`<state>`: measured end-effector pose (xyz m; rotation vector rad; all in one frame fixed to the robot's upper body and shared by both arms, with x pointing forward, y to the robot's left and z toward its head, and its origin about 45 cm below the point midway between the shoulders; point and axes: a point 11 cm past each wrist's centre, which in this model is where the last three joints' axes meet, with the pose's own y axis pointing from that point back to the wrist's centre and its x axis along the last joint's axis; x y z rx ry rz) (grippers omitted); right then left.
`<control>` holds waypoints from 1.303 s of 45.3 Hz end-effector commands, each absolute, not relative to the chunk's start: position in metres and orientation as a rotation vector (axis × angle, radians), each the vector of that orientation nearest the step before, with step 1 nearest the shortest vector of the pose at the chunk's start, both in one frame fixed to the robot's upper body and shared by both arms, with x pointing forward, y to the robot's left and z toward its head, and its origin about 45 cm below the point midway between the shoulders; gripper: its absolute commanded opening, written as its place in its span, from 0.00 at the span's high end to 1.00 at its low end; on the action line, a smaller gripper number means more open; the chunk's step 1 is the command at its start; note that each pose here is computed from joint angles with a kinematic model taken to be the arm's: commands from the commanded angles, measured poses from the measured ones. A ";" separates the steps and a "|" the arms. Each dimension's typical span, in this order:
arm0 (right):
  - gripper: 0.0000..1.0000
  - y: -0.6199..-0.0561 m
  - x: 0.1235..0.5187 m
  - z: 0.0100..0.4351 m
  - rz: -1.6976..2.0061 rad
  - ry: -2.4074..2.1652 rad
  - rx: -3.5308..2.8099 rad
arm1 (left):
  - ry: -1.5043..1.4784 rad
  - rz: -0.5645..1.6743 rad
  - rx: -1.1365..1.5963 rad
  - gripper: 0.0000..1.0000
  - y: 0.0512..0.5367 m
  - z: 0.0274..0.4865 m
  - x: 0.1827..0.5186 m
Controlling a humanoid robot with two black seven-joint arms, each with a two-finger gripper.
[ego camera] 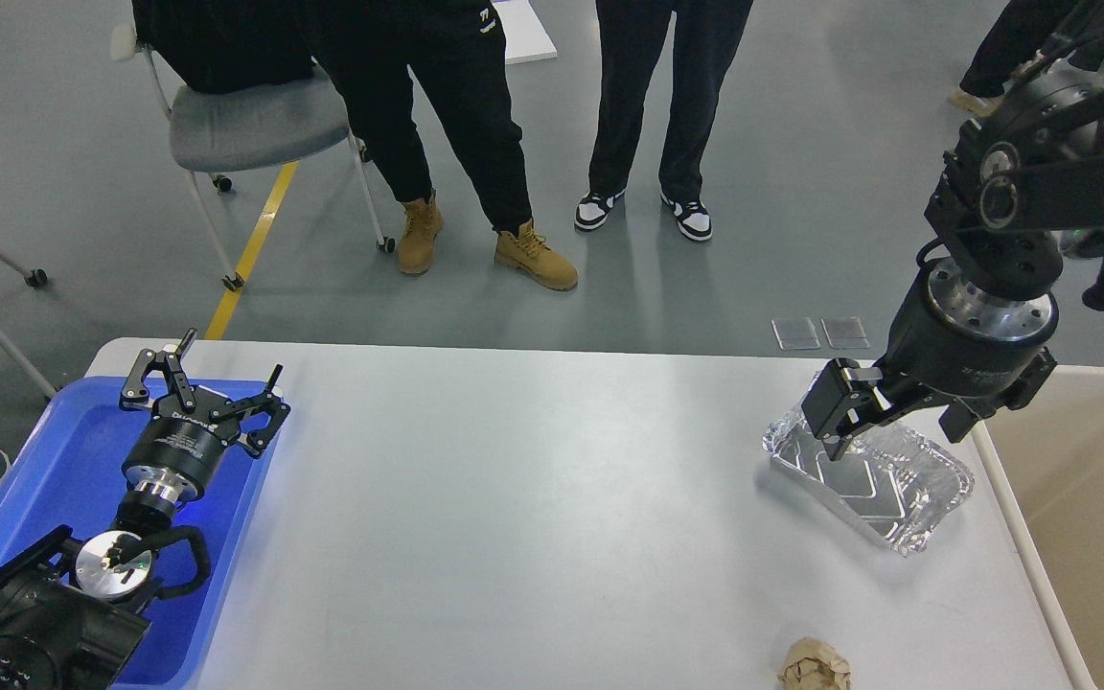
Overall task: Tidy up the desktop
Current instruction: 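Lower the right gripper onto the clear plastic tray and close it, then drag the clear tray with the right gripper toward the white bin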
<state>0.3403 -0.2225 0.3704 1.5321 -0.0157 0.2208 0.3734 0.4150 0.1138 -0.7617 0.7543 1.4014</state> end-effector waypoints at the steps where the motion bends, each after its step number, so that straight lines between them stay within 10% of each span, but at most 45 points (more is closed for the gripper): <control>1: 0.00 -0.222 0.340 0.369 0.219 -0.011 1.533 | 0.754 1.402 -0.763 0.00 0.415 0.114 0.373; 38: 0.00 -0.261 0.393 0.319 0.215 -0.090 1.503 | 0.754 1.402 -0.763 0.00 0.415 0.114 0.373; 59: 0.00 -0.376 0.413 0.193 0.057 -0.253 1.420 | 0.754 1.402 -0.763 0.00 0.415 0.114 0.373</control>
